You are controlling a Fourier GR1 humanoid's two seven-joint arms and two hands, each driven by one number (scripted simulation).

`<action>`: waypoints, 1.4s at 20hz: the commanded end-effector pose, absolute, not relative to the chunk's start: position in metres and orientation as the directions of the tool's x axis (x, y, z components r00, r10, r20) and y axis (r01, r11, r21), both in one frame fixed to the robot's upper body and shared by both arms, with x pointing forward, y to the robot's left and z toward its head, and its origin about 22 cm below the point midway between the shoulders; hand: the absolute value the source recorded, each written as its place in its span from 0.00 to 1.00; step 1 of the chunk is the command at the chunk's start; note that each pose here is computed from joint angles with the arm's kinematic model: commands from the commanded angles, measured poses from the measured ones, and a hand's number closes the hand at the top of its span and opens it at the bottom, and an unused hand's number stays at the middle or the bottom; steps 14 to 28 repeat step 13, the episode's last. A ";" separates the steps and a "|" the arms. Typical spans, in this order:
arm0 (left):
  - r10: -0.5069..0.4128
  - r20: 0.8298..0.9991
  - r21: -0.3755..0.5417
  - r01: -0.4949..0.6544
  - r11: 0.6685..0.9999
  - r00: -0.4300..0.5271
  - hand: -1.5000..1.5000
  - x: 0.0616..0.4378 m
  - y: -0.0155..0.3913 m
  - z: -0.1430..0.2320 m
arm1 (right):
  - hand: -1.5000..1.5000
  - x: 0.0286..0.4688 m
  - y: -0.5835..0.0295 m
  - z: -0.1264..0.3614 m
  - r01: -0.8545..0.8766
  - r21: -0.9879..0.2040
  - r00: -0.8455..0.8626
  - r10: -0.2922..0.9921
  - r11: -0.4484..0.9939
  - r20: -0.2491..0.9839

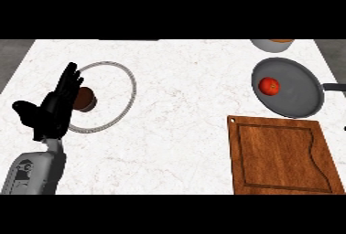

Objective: Pick the tomato from the cutting board and place it in the pan

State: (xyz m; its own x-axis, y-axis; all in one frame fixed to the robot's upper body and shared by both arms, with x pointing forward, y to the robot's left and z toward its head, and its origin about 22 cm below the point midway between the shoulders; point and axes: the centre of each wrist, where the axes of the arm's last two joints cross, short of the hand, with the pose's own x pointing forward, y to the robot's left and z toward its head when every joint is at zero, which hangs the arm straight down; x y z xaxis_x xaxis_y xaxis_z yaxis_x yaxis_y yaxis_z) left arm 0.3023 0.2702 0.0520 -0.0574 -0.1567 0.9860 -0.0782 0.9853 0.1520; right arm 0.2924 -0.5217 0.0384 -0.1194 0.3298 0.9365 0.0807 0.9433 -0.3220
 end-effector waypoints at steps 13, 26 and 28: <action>-0.158 0.987 0.154 -0.095 0.984 -0.036 0.50 0.288 0.270 0.043 | 0.00 0.225 -0.576 0.055 -0.040 -0.302 -0.207 0.288 0.953 0.935; -0.158 0.987 0.154 -0.095 0.984 -0.036 0.50 0.288 0.270 0.043 | 0.00 0.225 -0.576 0.055 -0.040 -0.302 -0.207 0.288 0.953 0.935; -0.158 0.987 0.154 -0.095 0.984 -0.036 0.50 0.288 0.270 0.043 | 0.00 0.225 -0.576 0.055 -0.040 -0.302 -0.207 0.288 0.953 0.935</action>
